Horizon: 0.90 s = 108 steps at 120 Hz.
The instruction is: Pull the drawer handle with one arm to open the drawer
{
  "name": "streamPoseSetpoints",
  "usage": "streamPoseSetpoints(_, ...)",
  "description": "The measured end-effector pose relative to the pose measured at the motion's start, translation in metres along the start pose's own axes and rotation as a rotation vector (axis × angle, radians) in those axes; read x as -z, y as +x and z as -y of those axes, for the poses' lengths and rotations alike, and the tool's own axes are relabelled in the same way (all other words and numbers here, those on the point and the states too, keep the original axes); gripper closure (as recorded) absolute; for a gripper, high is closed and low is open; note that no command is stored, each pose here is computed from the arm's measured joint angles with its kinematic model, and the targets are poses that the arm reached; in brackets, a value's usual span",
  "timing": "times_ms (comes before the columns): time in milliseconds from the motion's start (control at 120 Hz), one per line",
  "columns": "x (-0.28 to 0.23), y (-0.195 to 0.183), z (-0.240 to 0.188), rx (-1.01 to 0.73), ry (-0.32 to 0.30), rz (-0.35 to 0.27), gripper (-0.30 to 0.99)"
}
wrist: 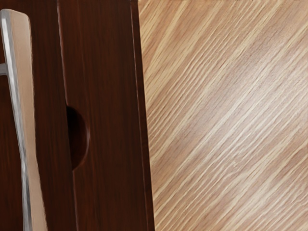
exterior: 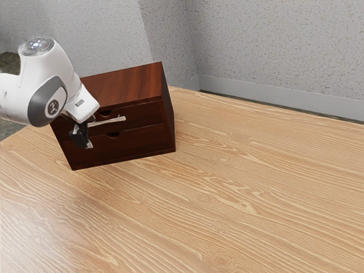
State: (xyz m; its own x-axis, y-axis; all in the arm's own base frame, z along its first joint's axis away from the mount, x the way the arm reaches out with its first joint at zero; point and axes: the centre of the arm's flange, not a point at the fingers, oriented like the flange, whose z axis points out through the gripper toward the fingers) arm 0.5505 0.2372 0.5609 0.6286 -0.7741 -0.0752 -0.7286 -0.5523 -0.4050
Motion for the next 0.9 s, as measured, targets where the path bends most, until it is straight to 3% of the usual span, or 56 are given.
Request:
streamPoseSetpoints(333, -0.008, 0.017, 0.004, -0.025, 0.054, -0.011, 0.0)
streamPoseSetpoints(900, -0.042, 0.028, 0.008, -0.056, 0.064, 0.018, 0.0)
